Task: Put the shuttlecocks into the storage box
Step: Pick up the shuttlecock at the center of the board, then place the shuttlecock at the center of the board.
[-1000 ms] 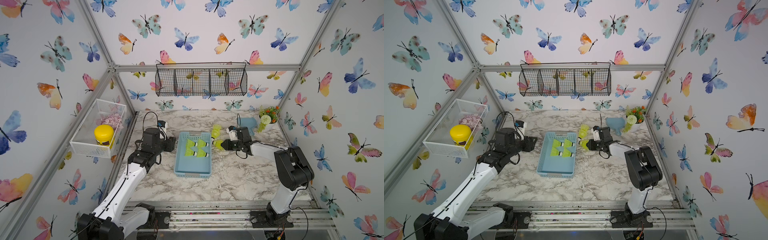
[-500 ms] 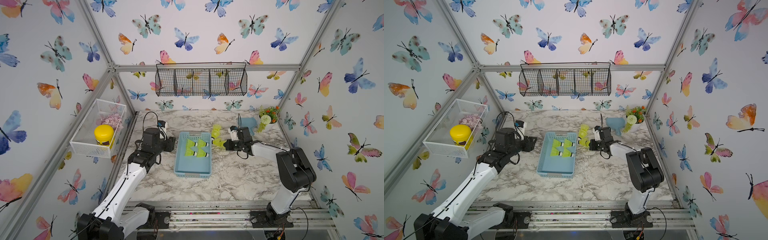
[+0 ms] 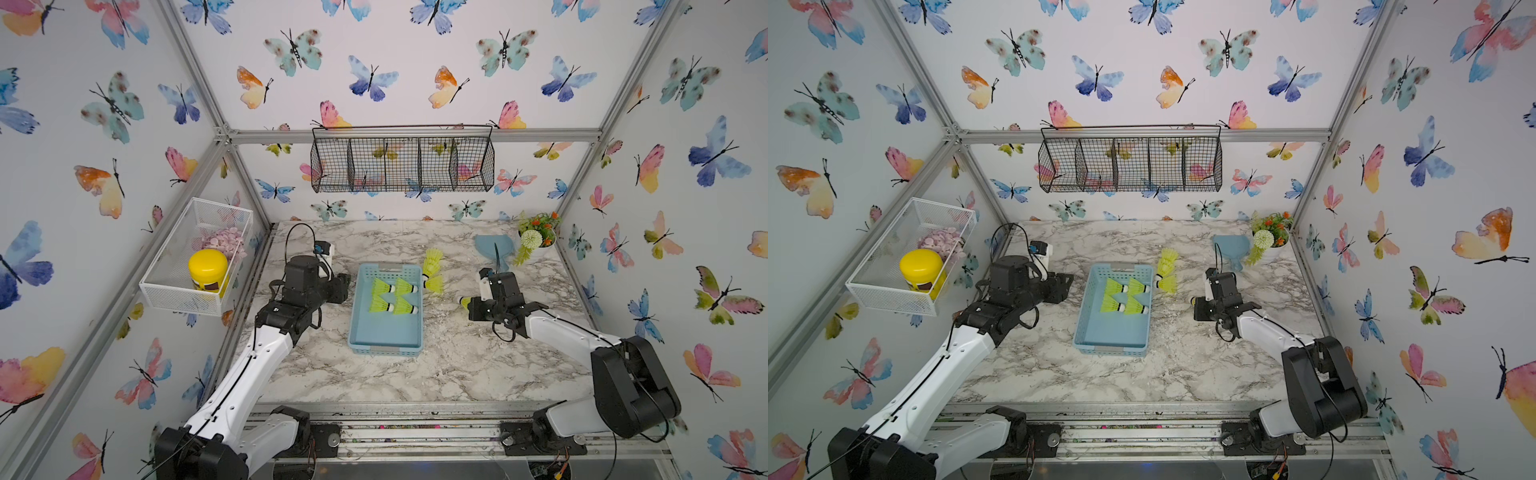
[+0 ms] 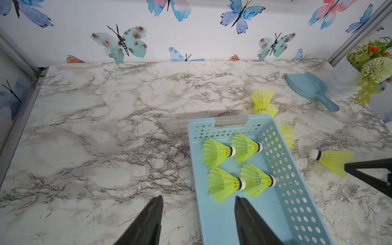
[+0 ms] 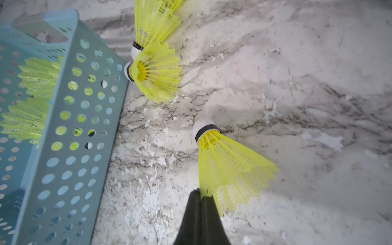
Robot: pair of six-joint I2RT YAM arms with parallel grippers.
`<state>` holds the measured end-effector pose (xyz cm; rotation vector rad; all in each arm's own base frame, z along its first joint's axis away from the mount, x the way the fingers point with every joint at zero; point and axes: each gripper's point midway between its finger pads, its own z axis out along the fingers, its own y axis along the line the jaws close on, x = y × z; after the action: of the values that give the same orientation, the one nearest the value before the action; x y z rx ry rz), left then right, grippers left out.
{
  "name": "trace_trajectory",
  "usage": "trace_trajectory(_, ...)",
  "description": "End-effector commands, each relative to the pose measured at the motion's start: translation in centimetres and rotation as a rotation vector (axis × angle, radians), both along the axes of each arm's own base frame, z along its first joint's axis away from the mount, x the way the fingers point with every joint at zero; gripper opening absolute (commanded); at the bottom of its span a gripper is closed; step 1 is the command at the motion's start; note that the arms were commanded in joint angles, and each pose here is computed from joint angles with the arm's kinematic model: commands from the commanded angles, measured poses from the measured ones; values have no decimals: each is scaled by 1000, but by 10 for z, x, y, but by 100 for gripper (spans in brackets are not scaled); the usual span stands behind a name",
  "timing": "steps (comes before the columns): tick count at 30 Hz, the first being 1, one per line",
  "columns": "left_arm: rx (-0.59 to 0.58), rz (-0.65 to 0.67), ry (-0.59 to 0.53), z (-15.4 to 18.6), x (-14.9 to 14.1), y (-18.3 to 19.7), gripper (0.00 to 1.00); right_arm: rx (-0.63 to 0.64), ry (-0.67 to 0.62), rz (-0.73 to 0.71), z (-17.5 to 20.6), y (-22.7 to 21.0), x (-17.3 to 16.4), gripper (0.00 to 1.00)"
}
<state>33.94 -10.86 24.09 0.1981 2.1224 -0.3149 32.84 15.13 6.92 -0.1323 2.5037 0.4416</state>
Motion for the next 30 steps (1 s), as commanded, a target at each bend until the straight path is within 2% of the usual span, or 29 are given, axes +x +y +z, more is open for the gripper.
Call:
trace_trajectory(1,6,4,-17,6,-2,3,59,-3,22,-39,-6,-11,-16,7)
trace_trajectory(11,3,0,-11,4,-2,3,59,128,69,100,-16,23,-32,17)
trace_trajectory(15,1,-5,-8,3,-2,2,59,182,62,168,-10,44,-29,29)
trace_trajectory(21,2,-6,-4,2,-2,2,59,267,56,296,-1,76,-27,38)
trace_trajectory(30,-4,-11,-5,3,-2,1,59,370,46,423,17,114,-20,42)
